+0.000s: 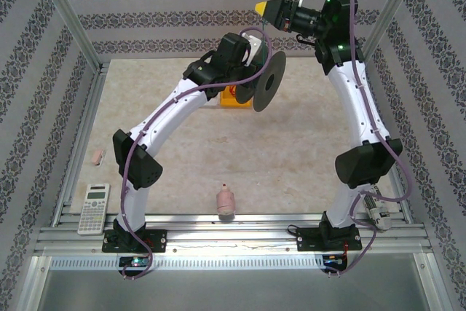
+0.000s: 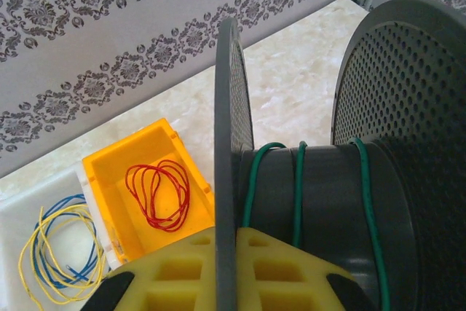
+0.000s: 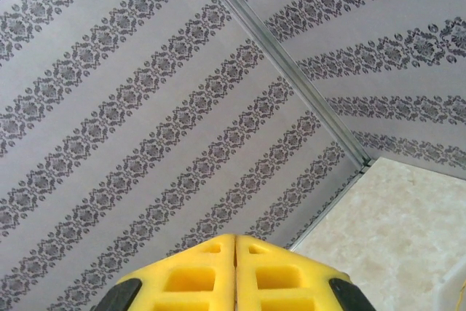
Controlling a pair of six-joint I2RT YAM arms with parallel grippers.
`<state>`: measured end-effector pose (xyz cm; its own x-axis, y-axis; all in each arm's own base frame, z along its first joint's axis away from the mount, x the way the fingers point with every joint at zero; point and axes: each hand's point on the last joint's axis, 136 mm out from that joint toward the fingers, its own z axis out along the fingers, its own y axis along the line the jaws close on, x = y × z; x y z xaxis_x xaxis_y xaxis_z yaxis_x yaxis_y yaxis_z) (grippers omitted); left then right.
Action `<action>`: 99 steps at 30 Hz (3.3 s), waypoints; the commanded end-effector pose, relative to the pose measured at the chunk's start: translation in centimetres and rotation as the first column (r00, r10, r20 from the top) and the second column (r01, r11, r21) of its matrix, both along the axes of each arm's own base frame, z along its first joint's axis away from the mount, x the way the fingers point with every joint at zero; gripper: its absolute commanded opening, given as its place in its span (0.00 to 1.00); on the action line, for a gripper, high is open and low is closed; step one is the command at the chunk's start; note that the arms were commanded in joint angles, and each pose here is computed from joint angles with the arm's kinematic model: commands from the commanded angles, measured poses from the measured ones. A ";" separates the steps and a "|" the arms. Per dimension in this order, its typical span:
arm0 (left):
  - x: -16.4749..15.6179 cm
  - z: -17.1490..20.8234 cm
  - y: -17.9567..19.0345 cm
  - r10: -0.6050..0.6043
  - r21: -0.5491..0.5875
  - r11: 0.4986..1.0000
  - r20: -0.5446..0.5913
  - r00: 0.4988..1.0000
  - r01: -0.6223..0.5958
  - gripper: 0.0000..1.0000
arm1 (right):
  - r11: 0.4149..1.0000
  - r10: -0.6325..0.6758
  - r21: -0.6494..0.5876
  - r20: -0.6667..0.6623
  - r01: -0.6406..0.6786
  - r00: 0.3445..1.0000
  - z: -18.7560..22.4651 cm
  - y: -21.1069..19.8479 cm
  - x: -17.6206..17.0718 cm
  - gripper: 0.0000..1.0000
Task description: Wrap the cables
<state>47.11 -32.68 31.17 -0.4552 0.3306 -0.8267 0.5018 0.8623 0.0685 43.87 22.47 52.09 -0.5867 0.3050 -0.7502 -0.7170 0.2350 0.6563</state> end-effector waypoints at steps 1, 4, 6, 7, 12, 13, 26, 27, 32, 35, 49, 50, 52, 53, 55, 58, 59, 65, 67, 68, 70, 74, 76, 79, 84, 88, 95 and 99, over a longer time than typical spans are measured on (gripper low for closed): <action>-5.0 -13.4 1.9 -0.035 0.349 0.922 -0.355 0.934 0.167 0.00 | 0.989 -0.054 0.150 0.461 -0.017 0.886 13.9 -1.2 -8.3 0.00; -5.3 -13.5 1.6 -0.045 0.352 0.919 -0.355 0.934 0.178 0.00 | 0.991 -0.066 0.137 0.477 0.001 0.877 14.1 -1.1 -8.2 0.00; -5.5 -13.5 1.4 -0.054 0.356 0.915 -0.356 0.933 0.189 0.00 | 0.990 -0.091 0.135 0.473 0.030 0.876 14.0 -1.7 -7.3 0.00; -5.6 -13.4 1.3 -0.059 0.358 0.913 -0.355 0.933 0.194 0.00 | 0.990 -0.102 0.137 0.468 0.041 0.878 13.8 -2.0 -6.9 0.00; -6.1 -13.8 0.8 -0.077 0.375 0.900 -0.361 0.930 0.220 0.00 | 0.983 -0.150 0.163 0.410 0.090 0.900 12.9 -3.8 -3.4 0.00; -6.1 -13.8 0.8 -0.075 0.381 0.898 -0.362 0.929 0.221 0.00 | 0.983 -0.139 0.167 0.402 0.076 0.905 12.9 -3.6 -3.3 0.00; -4.4 -13.3 1.1 0.017 0.333 0.936 -0.364 0.931 0.113 0.00 | 0.989 -0.006 0.139 0.401 -0.055 0.916 12.0 0.5 -7.7 0.00; -4.1 -13.0 1.1 0.025 0.312 0.945 -0.364 0.931 0.097 0.00 | 0.990 -0.019 0.135 0.401 -0.039 0.916 11.6 0.3 -8.0 0.00; -3.2 -11.6 1.4 0.038 0.226 0.973 -0.364 0.931 0.049 0.00 | 0.992 -0.078 0.127 0.404 0.029 0.911 10.7 -1.4 -9.7 0.00; -3.2 -11.5 1.3 0.024 0.216 0.974 -0.369 0.929 0.060 0.00 | 0.991 -0.107 0.117 0.421 0.063 0.901 10.7 -2.3 -10.6 0.00; -8.9 -9.2 0.6 -0.229 0.129 0.948 -0.361 0.904 0.291 0.00 | 0.942 -0.332 0.070 0.351 0.329 0.875 5.7 -11.8 1.0 0.00; -9.5 -8.7 0.4 -0.259 0.107 0.943 -0.353 0.899 0.314 0.00 | 0.940 -0.336 0.063 0.343 0.336 0.877 5.0 -12.3 1.9 0.00; -10.7 -8.0 0.4 -0.314 0.081 0.929 -0.343 0.885 0.361 0.00 | 0.936 -0.344 0.051 0.324 0.347 0.881 3.7 -13.2 3.1 0.00; -11.1 -7.5 0.4 -0.332 0.075 0.923 -0.336 0.881 0.377 0.00 | 0.934 -0.351 0.049 0.316 0.354 0.882 3.0 -13.6 3.6 0.00; -12.1 -6.8 0.3 -0.385 0.058 0.903 -0.328 0.863 0.425 0.00 | 0.929 -0.364 0.048 0.292 0.367 0.885 1.8 -14.4 4.5 0.00; -13.0 -5.7 0.1 -0.435 0.035 0.883 -0.306 0.847 0.467 0.00 | 0.926 -0.373 0.046 0.263 0.374 0.890 0.2 -15.1 5.2 0.00; -13.2 -5.3 0.0 -0.446 0.029 0.880 -0.299 0.844 0.475 0.00 | 0.924 -0.379 0.044 0.253 0.381 0.890 -0.4 -15.4 5.4 0.00; -14.5 -3.6 -0.7 -0.521 -0.025 0.845 -0.271 0.810 0.535 0.00 | 0.909 -0.415 0.048 0.195 0.414 0.889 -3.3 -17.2 6.5 0.00; -14.6 -3.1 -0.8 -0.530 -0.034 0.841 -0.257 0.808 0.541 0.00 | 0.904 -0.426 0.051 0.176 0.424 0.888 -4.1 -17.8 7.0 0.00; -14.6 -3.1 -0.8 -0.530 -0.035 0.841 -0.254 0.809 0.540 0.00 | 0.904 -0.427 0.053 0.168 0.425 0.888 -4.4 -17.9 7.1 0.00; -14.5 -2.5 -0.8 -0.531 -0.039 0.842 -0.233 0.815 0.538 0.00 | 0.902 -0.431 0.053 0.157 0.428 0.889 -5.2 -18.1 7.2 0.00; -14.2 -0.7 -0.8 -0.530 -0.078 0.848 -0.170 0.831 0.524 0.00 | 0.895 -0.446 0.052 0.137 0.444 0.884 -6.9 -18.6 6.9 0.00; -13.9 1.4 -0.5 -0.537 -0.156 0.840 -0.111 0.836 0.519 0.00 | 0.887 -0.462 0.056 0.120 0.459 0.879 -8.0 -19.2 6.7 0.00; -13.3 4.8 0.4 -0.519 -0.248 0.830 -0.014 0.855 0.500 0.00 | 0.878 -0.478 0.073 0.087 0.472 0.874 -9.6 -20.2 6.2 0.00; -11.2 9.3 2.5 -0.427 -0.378 0.817 0.113 0.897 0.436 0.00 | 0.884 -0.460 0.109 0.040 0.454 0.887 -11.8 -20.1 4.9 0.00; -10.3 12.2 3.1 -0.396 -0.496 0.755 0.177 0.901 0.429 0.00 | 0.887 -0.444 0.137 -0.004 0.441 0.896 -13.5 -19.3 3.8 0.00; -9.3 15.1 2.3 -0.406 -0.655 0.609 0.227 0.885 0.447 0.00 | 0.889 -0.436 0.143 -0.030 0.436 0.899 -15.5 -16.7 2.2 0.00; -9.1 16.6 1.9 -0.420 -0.712 0.529 0.254 0.872 0.462 0.00 | 0.890 -0.432 0.146 -0.037 0.433 0.901 -15.9 -15.5 2.0 0.00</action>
